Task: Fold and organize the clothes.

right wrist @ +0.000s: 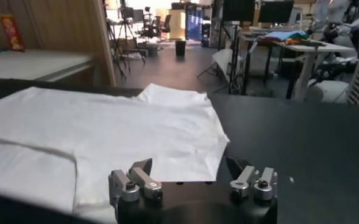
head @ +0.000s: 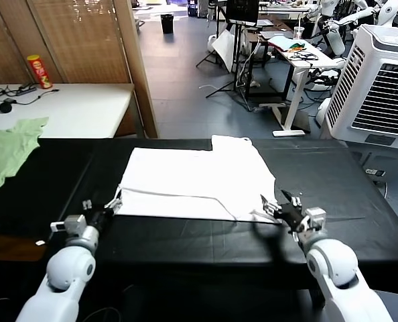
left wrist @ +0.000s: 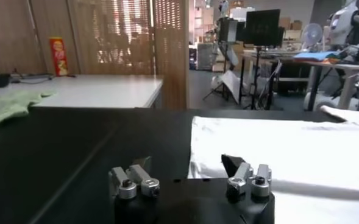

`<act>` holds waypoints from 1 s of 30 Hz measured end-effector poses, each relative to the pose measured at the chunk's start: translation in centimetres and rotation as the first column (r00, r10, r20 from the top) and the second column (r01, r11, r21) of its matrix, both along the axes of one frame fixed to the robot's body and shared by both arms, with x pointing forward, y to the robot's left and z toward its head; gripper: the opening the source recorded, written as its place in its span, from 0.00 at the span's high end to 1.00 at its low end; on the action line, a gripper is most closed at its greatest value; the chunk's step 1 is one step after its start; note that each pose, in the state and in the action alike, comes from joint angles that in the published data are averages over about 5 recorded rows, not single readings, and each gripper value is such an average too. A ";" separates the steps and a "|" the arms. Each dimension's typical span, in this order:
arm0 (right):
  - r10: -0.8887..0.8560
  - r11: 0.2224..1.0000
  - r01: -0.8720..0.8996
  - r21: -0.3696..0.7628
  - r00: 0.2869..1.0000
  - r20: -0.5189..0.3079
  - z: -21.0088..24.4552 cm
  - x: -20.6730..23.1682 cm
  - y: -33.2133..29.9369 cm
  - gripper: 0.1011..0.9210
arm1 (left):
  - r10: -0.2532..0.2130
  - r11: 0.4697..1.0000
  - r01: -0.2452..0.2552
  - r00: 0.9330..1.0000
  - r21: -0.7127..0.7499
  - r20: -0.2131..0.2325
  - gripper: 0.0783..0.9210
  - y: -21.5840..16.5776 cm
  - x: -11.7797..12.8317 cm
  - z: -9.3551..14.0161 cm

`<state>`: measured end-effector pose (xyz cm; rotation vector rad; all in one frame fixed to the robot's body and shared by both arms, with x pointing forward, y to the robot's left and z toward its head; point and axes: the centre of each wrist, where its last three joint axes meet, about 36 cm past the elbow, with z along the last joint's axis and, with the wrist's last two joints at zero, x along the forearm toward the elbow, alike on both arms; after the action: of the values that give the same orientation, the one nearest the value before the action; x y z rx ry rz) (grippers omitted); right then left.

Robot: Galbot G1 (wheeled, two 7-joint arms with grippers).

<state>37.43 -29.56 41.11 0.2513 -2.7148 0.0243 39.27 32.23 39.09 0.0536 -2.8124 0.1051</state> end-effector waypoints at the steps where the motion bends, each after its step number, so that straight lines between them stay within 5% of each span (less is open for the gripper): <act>1: -0.001 1.000 0.001 0.002 1.000 -0.003 -0.1 -0.1 0.0 0.18 | -0.002 1.000 0.002 1.000 -0.014 -0.013 0.15 0.0 -0.2 -0.1; 9: -0.006 1.000 0.007 0.010 1.000 -0.030 -1.1 -0.5 0.4 0.50 | -0.006 0.999 0.004 0.998 -0.045 -0.062 0.16 0.2 -0.8 -1.3; 14: -0.012 1.000 0.012 0.013 0.999 -0.041 -1.4 -0.8 0.6 0.84 | -0.001 0.999 -0.003 0.997 -0.049 -0.073 0.40 0.4 -1.0 -1.9; 17: -0.027 1.000 0.027 0.007 0.998 -0.048 -1.2 -1.0 0.6 0.96 | -0.002 0.999 -0.002 0.997 -0.051 -0.077 0.60 0.4 -1.2 -2.1; 22: -0.059 0.998 0.059 -0.012 0.996 -0.071 -0.2 -2.1 0.2 0.97 | -0.009 0.999 0.005 0.996 -0.044 -0.088 0.89 0.3 -1.8 -2.0; 30: -0.078 0.996 0.073 -0.040 0.989 -0.122 0.9 -5.9 0.7 0.97 | -0.001 1.000 0.003 0.993 0.018 -0.118 0.94 0.6 -4.2 -0.5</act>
<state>31.53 -28.86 41.99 0.1346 -2.5960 0.0339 35.06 32.88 38.59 0.0592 -2.6952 0.0738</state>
